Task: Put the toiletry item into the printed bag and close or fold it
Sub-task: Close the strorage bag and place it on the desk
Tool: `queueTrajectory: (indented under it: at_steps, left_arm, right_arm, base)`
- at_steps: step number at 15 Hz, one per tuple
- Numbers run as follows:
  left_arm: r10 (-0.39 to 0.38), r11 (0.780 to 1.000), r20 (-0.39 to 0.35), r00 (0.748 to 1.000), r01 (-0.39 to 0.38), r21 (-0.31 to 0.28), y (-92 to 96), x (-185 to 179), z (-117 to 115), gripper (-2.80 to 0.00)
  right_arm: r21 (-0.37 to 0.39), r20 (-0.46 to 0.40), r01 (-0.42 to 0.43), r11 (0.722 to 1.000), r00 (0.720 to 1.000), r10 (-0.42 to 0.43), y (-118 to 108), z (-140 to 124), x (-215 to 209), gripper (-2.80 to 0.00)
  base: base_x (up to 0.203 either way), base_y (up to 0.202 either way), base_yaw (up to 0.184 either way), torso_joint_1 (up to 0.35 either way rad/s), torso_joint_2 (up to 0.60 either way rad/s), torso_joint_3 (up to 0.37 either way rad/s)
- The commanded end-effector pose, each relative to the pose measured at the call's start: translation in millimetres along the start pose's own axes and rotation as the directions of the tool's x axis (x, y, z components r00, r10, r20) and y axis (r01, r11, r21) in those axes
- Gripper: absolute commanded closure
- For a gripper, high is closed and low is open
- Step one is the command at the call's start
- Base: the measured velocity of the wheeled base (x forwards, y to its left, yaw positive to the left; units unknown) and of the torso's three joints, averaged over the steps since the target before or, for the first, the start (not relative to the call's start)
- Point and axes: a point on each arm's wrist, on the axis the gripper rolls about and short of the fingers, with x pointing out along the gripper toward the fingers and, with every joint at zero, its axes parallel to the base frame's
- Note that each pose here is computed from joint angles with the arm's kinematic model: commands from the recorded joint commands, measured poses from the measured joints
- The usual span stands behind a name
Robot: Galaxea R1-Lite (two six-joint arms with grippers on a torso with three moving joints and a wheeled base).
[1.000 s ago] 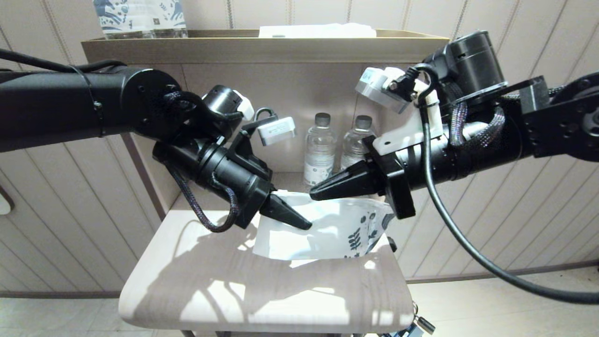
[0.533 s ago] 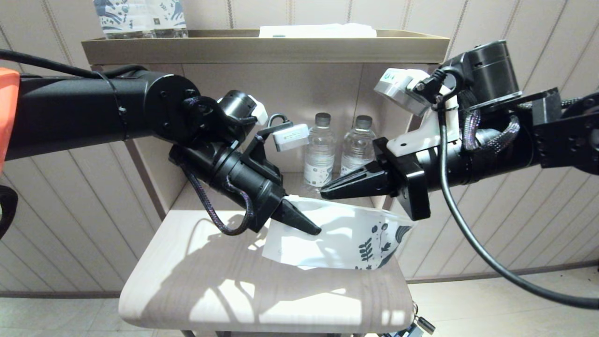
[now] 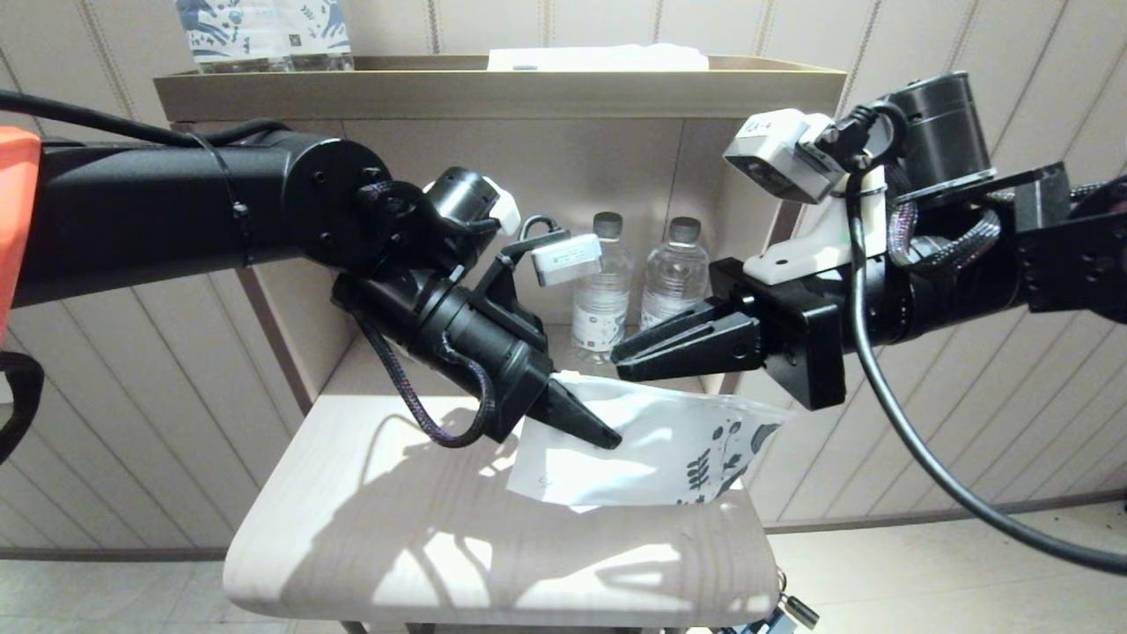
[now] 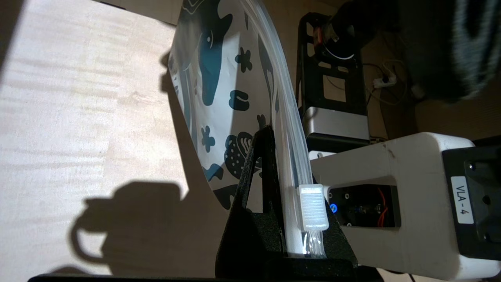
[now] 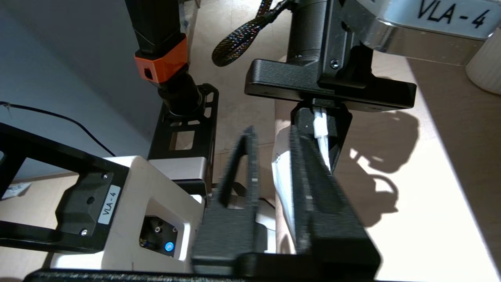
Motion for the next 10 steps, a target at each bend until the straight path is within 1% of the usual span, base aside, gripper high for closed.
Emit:
queueTrajectory:
  at_steps: [1, 3, 6, 10]
  left_arm:
    - [-0.005, 1.000, -0.003, 1.000, 0.005, -0.007, -2.0, -0.8, -0.1, 0.00]
    - [-0.002, 1.000, -0.002, 1.000, 0.002, -0.028, -2.2, -1.7, 0.1, 0.00]
    - [0.014, 1.000, 0.023, 1.000, -0.014, -0.016, -10.2, -12.1, 5.4, 0.00]
    - [0.018, 0.999, 0.024, 1.000, -0.017, -0.033, -5.2, -12.1, 3.1, 0.00]
  right_arm:
    - [0.010, -0.001, -0.012, 1.000, 1.000, 0.012, -3.3, -1.8, 2.1, -2.80]
    - [0.023, -0.004, -0.015, 1.000, 1.000, 0.015, -8.7, -3.7, 5.3, -2.80]
    - [0.046, -0.013, -0.027, 0.999, 1.000, 0.028, -20.1, -12.4, 13.6, -2.80]
    - [0.064, -0.017, -0.044, 0.997, 0.999, 0.045, -28.1, -17.3, 19.6, -2.80]
  base:
    - [0.000, 0.000, 0.000, 0.000, 0.00, 0.000]
    - [0.000, 0.000, 0.000, 0.000, 0.00, 0.000]
    - [0.000, 0.000, 0.000, 0.000, 0.00, 0.000]
    - [0.000, 0.000, 0.000, 0.000, 0.00, 0.000]
